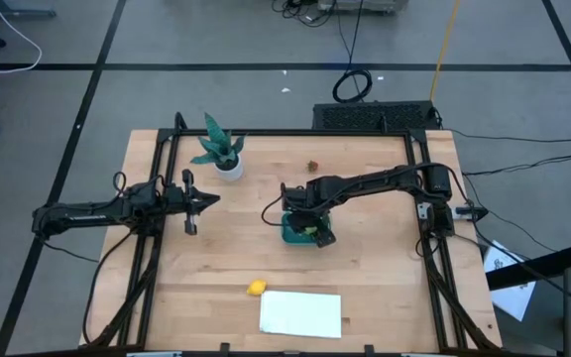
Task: Pick and placing Produce into tupperware
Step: Put the yellow lemon into the blue bin
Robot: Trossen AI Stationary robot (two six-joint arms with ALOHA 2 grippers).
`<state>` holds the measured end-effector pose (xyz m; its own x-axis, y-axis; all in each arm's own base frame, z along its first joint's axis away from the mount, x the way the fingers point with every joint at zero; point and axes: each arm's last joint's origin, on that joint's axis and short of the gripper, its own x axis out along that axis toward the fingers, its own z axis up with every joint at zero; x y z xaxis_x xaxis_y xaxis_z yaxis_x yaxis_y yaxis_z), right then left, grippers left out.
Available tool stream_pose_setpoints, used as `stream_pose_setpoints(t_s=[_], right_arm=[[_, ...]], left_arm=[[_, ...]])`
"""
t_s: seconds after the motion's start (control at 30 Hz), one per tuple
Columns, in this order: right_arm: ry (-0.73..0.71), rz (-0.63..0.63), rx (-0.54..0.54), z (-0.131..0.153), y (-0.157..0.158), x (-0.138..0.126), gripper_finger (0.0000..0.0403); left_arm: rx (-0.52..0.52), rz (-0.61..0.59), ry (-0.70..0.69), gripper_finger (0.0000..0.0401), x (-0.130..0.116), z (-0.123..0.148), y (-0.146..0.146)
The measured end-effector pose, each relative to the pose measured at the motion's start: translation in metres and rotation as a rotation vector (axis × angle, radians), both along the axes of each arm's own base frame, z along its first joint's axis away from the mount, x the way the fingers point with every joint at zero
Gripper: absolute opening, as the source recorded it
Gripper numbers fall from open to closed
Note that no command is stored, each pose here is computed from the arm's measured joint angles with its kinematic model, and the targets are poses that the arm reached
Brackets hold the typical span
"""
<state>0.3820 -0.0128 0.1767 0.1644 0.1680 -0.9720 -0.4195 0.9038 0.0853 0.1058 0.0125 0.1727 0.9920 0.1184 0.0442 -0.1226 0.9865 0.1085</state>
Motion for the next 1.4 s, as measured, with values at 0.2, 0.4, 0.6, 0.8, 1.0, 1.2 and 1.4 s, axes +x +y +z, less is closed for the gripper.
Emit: stream_pose_setpoints(t_s=[0.2, 0.4, 0.6, 0.8, 1.0, 1.2, 1.4], right_arm=[[0.01, -0.006, 0.0, 0.005, -0.002, 0.001, 0.0279], [0.029, -0.008, -0.009, 0.01, -0.003, -0.004, 0.0279], [-0.039, -0.015, -0.048, 0.032, -0.003, -0.008, 0.0279], [-0.06, -0.016, -0.049, 0.037, -0.003, -0.009, 0.0279], [-0.069, -0.016, -0.049, 0.037, -0.003, -0.008, 0.0264], [-0.07, -0.01, -0.049, 0.037, -0.003, -0.008, 0.0238], [-0.07, -0.005, -0.048, 0.037, -0.003, -0.008, 0.0158]], left_arm=[[-0.003, 0.0, 0.0, 0.0026, 0.0, 0.0, 0.0], [-0.003, 0.0, 0.0, 0.0026, 0.0, 0.0, 0.0], [-0.002, 0.0, -0.001, 0.0026, 0.0, 0.0, 0.0], [-0.002, 0.0, -0.001, 0.0026, 0.0, 0.0, 0.0], [-0.002, 0.0, -0.001, 0.0026, 0.0, 0.0, 0.0], [-0.001, 0.0, -0.001, 0.0026, 0.0, 0.0, 0.0], [-0.001, 0.0, -0.001, 0.0026, 0.0, 0.0, 0.0]])
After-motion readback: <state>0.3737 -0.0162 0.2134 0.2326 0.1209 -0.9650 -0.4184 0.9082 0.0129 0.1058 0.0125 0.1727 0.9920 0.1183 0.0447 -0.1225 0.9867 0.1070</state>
